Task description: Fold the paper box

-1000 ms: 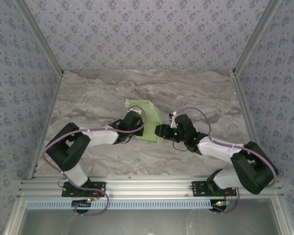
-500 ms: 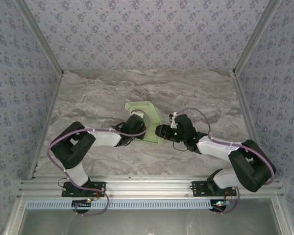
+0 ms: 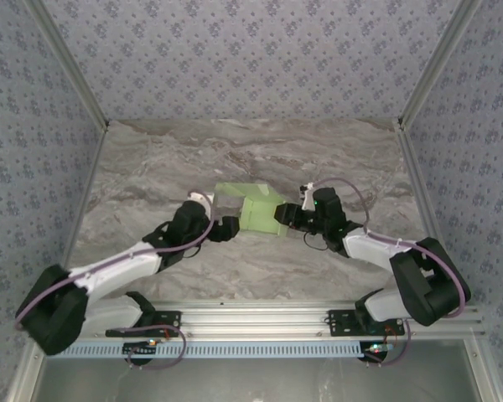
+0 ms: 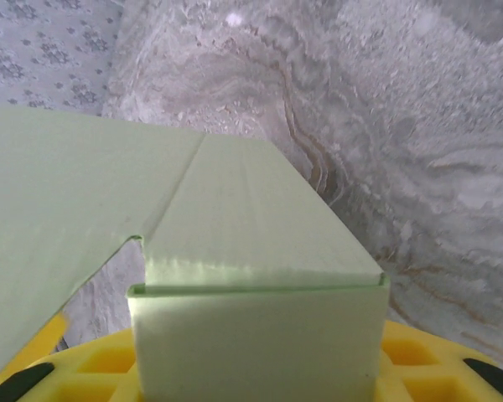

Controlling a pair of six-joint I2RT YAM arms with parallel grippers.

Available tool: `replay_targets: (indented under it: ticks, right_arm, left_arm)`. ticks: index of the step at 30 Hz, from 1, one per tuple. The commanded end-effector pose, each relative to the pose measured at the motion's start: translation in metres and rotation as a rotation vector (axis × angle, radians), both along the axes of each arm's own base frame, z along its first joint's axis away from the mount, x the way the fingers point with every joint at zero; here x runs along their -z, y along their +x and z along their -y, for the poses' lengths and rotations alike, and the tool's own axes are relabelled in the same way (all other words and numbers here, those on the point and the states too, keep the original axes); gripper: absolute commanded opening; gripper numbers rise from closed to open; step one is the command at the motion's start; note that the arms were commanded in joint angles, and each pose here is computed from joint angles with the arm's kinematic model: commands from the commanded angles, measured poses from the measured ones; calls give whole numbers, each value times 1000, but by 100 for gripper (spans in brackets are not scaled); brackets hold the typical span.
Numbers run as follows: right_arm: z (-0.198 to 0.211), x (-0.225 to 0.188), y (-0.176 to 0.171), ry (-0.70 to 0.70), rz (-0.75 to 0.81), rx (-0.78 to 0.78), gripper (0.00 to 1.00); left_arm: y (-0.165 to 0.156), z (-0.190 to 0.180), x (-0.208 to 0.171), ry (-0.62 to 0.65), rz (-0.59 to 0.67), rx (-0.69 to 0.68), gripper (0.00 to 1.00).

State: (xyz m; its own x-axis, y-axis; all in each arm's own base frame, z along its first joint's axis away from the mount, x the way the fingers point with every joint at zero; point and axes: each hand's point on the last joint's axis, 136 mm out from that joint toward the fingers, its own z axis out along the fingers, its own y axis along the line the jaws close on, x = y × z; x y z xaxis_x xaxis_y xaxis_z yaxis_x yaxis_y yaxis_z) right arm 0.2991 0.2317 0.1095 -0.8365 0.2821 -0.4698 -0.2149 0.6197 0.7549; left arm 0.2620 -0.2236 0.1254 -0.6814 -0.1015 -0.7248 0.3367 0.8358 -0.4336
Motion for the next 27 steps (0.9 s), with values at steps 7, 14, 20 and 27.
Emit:
replay_targets:
  ticks: [7,14,20,27]
  right_arm:
    - [7,-66,15,244,147,-184,37]
    - [-3,-108,14,353,213,-269,35]
    - [-12,-129,11,421,224,-317,35]
    - [-26,-142,4,446,224,-375,34]
  left_arm:
    - [-29,-37,-36,-333,69,41,99]
    - [-23,-16,-83,-424,26,210,100]
    - [-1,0,-94,-601,-35,242,99]
    - [5,7,-94,-638,-53,261,99]
